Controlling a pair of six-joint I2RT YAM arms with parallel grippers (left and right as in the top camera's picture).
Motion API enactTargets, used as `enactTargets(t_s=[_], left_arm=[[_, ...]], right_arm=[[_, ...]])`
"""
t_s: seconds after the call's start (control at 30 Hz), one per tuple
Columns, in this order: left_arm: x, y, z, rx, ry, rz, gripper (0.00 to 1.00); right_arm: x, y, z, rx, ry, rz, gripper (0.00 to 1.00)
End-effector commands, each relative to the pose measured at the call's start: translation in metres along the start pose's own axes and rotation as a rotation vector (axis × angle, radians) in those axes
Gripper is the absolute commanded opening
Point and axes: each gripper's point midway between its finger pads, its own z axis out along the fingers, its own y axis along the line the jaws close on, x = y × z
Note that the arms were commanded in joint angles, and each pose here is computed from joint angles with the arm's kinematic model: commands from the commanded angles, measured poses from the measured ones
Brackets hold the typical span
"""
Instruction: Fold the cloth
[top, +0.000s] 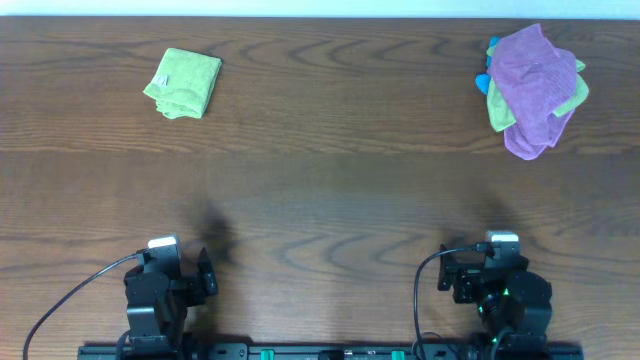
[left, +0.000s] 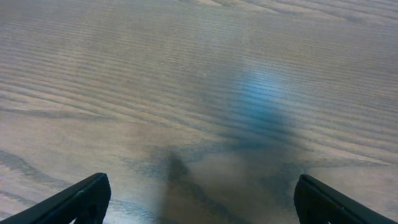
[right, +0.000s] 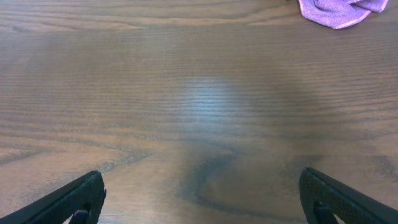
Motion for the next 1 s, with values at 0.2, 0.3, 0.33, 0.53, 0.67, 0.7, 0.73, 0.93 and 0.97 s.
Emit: enactTargets(t_s=[0.2,0.3,0.33,0.53,0.67,0.7,0.73,0.93,0.97], left_arm=[[0.01,0.001,0.004,-0.008,0.026,0.024,0.96],[0.01,0.001,0.004,-0.008,0.026,0.024,0.95],[0.01,0.001,0.004,-0.008,0.026,0.024,0.96],[0.01,0.001,0.004,-0.008,0.026,0.024,0.95],[0.01,0.001,0.004,-0.008,0.026,0.024,0.96],[0.01,0.001,0.004,-0.008,0.026,0.024,0.96],[0.01,0.001,0.004,-0.008,0.026,0.024,0.95],[0.01,0.001,0.004,-0.008,0.026,0.024,0.96],[0.01,0.001,0.004,-0.008,0.026,0.024,0.95]], right_arm=[[0.003,-0.004,0.002,0.017,0.001,-0.007,0.99],[0.003,-0.004,0.002,0.017,0.001,-0.007,0.99],[0.003,-0.004,0.002,0.017,0.001,-0.007,0.99],[0.004,-0.004,0.002,0.018,0.002,-0.007,0.99],[-0.004,-0.003,0.002,0.016,-0.026,-0.005,0.99],[-0.01,-0.003,0.0,0.015,-0.042,0.008,0.99],[-0.017,-0.003,-0.002,0.016,-0.056,0.017,0.99],[-0.061,-0.008,-0.019,0.053,-0.03,0.025,0.99],[-0.07,-0.01,-0.021,0.065,-0.012,0.03,0.99]])
